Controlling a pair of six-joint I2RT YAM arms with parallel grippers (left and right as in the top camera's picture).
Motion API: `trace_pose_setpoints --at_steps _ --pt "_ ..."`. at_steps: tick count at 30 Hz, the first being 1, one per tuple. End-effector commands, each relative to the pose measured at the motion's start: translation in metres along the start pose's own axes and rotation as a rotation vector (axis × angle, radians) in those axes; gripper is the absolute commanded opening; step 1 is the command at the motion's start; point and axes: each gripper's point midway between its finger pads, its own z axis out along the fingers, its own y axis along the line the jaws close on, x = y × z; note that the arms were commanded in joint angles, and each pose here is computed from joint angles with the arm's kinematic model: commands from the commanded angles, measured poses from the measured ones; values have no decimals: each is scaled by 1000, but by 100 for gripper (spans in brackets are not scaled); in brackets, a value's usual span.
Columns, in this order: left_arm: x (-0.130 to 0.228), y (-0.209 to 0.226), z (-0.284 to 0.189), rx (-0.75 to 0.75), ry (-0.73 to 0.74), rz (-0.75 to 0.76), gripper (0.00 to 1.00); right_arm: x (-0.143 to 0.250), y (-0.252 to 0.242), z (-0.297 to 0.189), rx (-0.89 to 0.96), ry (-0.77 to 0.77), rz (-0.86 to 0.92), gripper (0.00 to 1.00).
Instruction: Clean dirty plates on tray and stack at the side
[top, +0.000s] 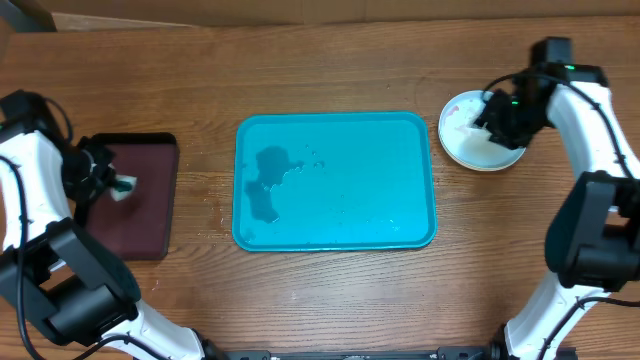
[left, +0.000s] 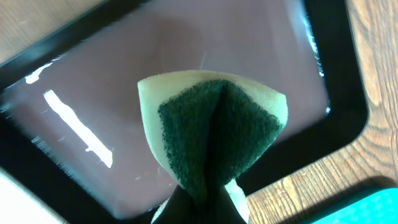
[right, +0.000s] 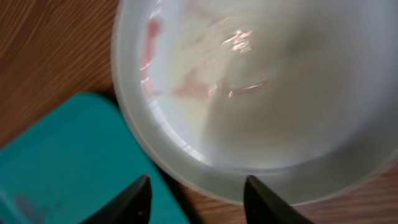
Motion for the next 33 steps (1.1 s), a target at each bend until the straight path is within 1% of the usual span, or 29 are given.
trace_pose_setpoints --at_steps 1,3,4,7,10,16,18,20,21,22,23,24,26,28,33 --pt "13 -16 9 21 8 106 5 27 48 7 -101 62 -94 59" --pt "12 -17 14 5 -16 118 6 40 65 15 -82 68 -153 63" --pt "11 -18 17 5 -24 121 6 46 72 19 -66 68 -181 66" --pt "8 -19 24 19 -45 123 7 66 90 29 -6 62 -271 69" --pt "6 -17 36 27 -61 122 8 86 111 37 14 58 -355 75" --pt "1 -1 51 25 -75 88 12 119 145 49 41 31 -496 77" --pt "1 -2 51 43 -70 86 13 126 152 52 62 9 -535 82" --pt "1 -2 51 45 -69 86 25 131 157 53 68 -1 -558 83" --pt "0 -1 51 40 -74 85 38 133 160 54 66 -4 -567 84" --pt "-1 -1 51 36 -77 86 70 135 162 54 63 -5 -572 86" --pt "-1 -1 51 34 -79 85 96 136 163 54 61 -5 -577 87" --pt "-2 -1 51 35 -82 86 99 137 164 55 60 -4 -578 88" --pt "-3 -2 51 37 -86 86 99 137 164 55 61 -4 -578 95" --pt "-3 -2 50 39 -88 86 98 137 164 55 61 -4 -578 97" --pt "-3 -2 50 38 -89 86 88 137 164 55 61 -3 -578 100"
